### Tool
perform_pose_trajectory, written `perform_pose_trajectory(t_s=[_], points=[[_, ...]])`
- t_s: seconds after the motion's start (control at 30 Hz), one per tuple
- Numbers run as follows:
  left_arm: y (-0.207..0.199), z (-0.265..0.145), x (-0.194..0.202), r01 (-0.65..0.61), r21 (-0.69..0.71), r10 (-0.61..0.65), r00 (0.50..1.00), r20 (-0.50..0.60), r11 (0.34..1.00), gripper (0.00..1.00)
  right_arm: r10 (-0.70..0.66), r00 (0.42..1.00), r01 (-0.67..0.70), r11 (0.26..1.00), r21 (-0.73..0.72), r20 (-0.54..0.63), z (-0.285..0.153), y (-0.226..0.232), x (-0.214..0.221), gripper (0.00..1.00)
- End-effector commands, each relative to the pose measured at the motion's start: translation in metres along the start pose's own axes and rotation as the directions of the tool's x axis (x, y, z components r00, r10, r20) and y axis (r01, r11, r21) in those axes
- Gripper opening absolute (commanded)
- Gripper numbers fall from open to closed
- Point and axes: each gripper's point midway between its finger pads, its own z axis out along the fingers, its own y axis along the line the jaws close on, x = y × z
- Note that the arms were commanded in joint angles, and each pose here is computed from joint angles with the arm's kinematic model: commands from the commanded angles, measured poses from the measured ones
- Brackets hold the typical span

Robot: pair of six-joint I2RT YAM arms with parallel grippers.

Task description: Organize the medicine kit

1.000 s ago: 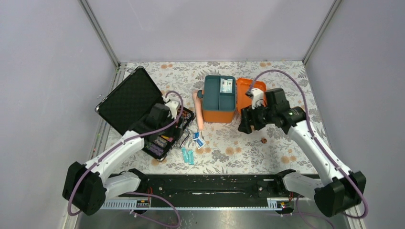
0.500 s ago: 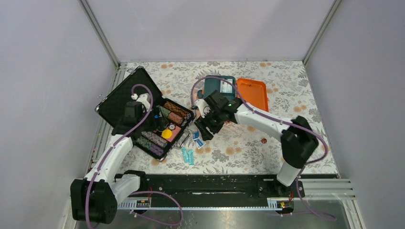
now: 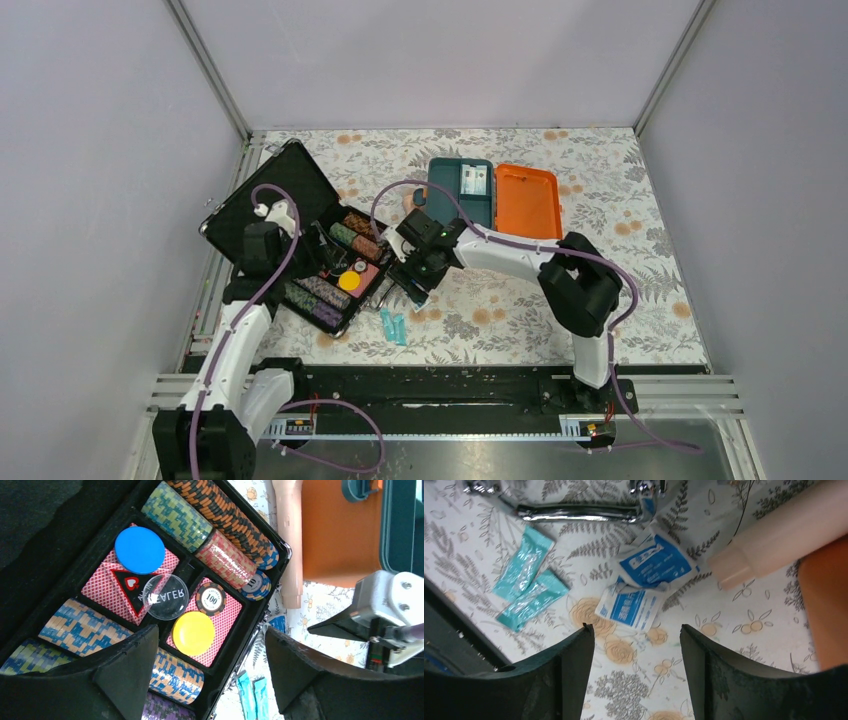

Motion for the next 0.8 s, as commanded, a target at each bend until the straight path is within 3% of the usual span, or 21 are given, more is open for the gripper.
perform_pose_trajectory(t_s=[0.0,0.13,0.27,0.43,0.5,0.77], points=[[-0.002,0.003,-0.012,0.063,0.043,-0.064,0.997,0.032,0.997,0.78,-0.058,0.998,0.058,0.998,0.031,0.016,0.013,-0.009,-0.014,0.70],[0.002,0.004,-0.014,0.059,0.027,-0.060,0.998,0.028,0.998,0.78,-0.064,0.998,0.065,0.997,0.048,-0.020,0.026,-0.014,-0.003,0.69],[0.001,0.005,-0.012,0.063,0.037,-0.064,0.998,0.024,0.997,0.78,-0.085,0.996,0.086,0.995,0.041,-0.033,0.034,-0.015,0.001,0.61],[0.003,0.007,-0.014,0.066,0.032,-0.067,0.997,0.026,0.997,0.78,-0.150,0.988,0.151,0.988,0.038,-0.024,0.033,-0.014,-0.004,0.19],[0.003,0.007,-0.017,0.064,0.027,-0.065,0.998,0.024,0.998,0.78,-0.209,0.978,0.208,0.977,0.043,0.009,0.014,-0.011,-0.010,0.00],[0.003,0.011,-0.022,0.074,0.032,-0.075,0.997,0.016,0.997,0.78,-0.344,0.923,0.346,0.938,0.018,0.173,-0.094,0.018,-0.001,0.00]])
